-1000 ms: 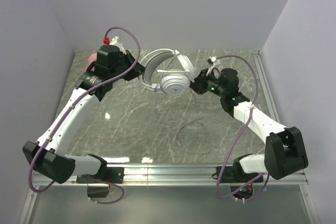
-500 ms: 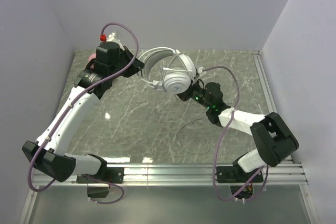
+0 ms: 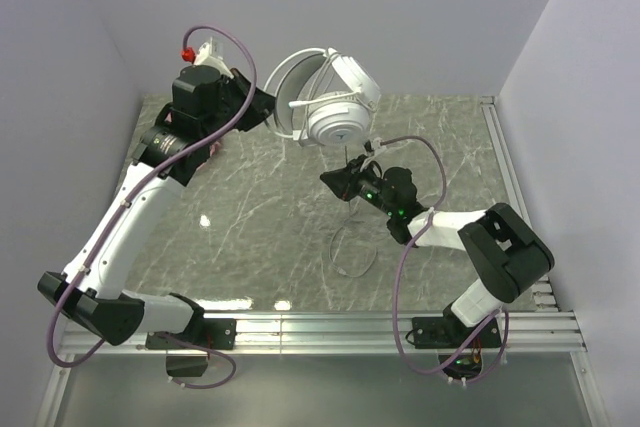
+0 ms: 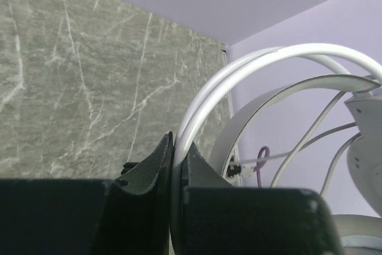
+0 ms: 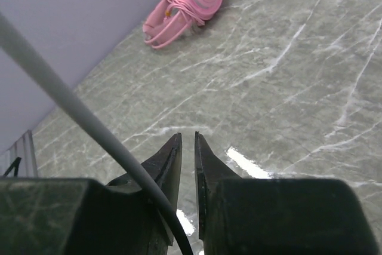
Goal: Wrap the headphones
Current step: Wrap the headphone cable with the right arm
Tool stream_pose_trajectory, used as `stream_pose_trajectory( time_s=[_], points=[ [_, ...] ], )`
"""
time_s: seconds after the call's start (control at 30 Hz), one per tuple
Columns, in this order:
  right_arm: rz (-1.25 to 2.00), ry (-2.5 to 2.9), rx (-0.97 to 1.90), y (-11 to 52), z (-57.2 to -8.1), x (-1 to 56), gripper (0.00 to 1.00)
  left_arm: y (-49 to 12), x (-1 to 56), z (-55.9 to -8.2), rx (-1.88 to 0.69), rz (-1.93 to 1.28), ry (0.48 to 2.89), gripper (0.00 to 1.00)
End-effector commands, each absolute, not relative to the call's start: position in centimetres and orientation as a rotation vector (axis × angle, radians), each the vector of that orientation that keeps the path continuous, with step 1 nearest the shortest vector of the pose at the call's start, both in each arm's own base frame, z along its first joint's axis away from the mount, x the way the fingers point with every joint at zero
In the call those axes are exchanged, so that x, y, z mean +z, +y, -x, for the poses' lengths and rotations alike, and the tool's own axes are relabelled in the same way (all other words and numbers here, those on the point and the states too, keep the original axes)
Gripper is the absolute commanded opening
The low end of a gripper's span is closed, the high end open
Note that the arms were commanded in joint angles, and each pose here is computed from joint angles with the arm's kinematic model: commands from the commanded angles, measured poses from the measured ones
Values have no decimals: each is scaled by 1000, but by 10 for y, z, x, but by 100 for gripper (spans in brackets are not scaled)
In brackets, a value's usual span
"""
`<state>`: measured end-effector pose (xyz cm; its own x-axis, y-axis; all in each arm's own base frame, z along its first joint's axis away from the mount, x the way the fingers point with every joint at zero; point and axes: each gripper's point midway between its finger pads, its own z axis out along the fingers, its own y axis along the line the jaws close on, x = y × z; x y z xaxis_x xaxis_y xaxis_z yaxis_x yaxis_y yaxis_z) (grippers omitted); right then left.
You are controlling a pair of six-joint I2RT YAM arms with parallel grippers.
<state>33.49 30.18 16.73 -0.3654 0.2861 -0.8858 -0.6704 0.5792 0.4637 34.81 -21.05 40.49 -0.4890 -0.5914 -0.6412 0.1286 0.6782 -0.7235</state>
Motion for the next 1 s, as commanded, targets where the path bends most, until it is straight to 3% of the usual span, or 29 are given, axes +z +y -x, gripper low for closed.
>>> stream_pose_trajectory(
  time_s=[0.0,0.2,0.3,0.63,0.8,0.97],
  points=[
    [322,1589,1072,304,-330,179,22,-203,472,-347,-982,401,1694,0],
    [347,1608,1117,313,-307,167,25,-204,483,-360,-976,429,1660,0],
    [373,1609,1147,323,-294,163,21,-205,488,-363,-986,430,1646,0],
    [449,1616,1248,352,-246,153,19,-202,476,-397,-880,507,1647,0],
    [492,1622,1298,367,-217,156,14,-199,465,-416,-846,584,1628,0],
    [542,1677,1327,384,-191,154,1,-197,449,-433,-845,705,1614,0]
  ],
)
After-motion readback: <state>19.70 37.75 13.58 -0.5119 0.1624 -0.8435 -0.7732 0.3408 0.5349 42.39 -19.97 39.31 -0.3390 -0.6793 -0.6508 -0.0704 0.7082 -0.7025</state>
